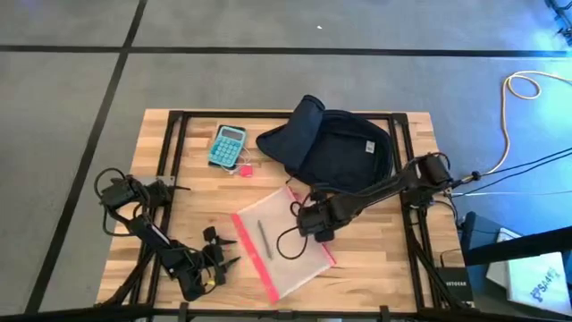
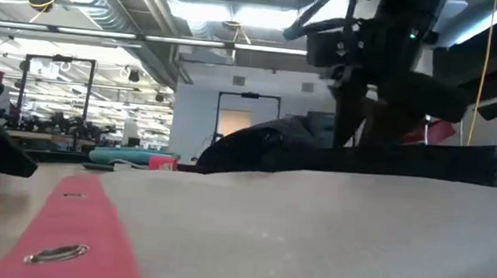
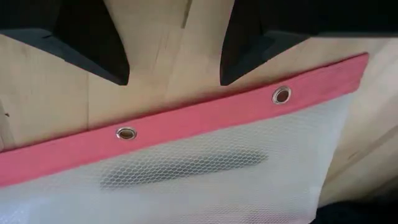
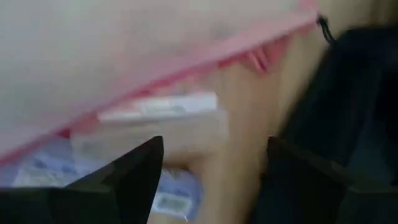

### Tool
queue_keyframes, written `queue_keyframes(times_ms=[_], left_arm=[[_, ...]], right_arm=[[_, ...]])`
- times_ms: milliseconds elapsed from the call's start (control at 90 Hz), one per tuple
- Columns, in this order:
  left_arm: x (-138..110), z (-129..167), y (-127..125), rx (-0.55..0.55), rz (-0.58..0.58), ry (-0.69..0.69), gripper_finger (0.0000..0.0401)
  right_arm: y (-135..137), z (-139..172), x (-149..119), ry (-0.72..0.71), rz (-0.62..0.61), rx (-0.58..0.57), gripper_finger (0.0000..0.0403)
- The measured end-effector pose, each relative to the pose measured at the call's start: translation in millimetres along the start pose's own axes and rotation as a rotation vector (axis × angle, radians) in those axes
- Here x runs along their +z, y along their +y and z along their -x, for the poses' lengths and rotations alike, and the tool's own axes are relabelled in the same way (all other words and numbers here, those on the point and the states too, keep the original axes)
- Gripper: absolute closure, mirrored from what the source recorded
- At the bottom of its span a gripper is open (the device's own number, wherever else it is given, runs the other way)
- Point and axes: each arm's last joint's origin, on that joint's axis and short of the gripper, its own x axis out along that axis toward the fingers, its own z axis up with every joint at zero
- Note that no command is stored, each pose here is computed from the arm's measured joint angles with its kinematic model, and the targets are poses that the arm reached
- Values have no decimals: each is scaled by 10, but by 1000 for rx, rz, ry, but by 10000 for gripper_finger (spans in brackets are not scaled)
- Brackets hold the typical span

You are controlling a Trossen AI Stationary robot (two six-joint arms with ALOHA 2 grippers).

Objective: Unpack backpack
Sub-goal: Remove the pink earphone from the zip bag

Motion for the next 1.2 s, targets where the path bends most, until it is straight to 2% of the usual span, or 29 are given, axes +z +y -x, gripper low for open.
queue_keyframes(times_ms=[122,256,344,400,622,911,1067,1200], left_arm=[[3,1,1,6,2,-12,162],[104,-108,21,82,73,-113,162],[172,-289,92,114,20,-54,162],[226,-411,131,117,33,-17,162],[428,-766,231,64,31,54,162],[416,-769,237,47,-12,85,162],[387,-723,210,33,-41,92,162],[342,-660,185,23,-67,106,162]], right_arm=[[-28,72,13,-33,-43,7,132],[-17,52,1,-26,-62,21,132],[-29,5,-41,-2,-86,19,132],[-26,-24,-70,12,-118,17,132],[-34,-153,-103,-5,-266,54,132],[-125,-367,-268,57,-357,17,132],[-147,-503,-324,18,-415,42,132],[-154,-525,-404,53,-405,-5,132]])
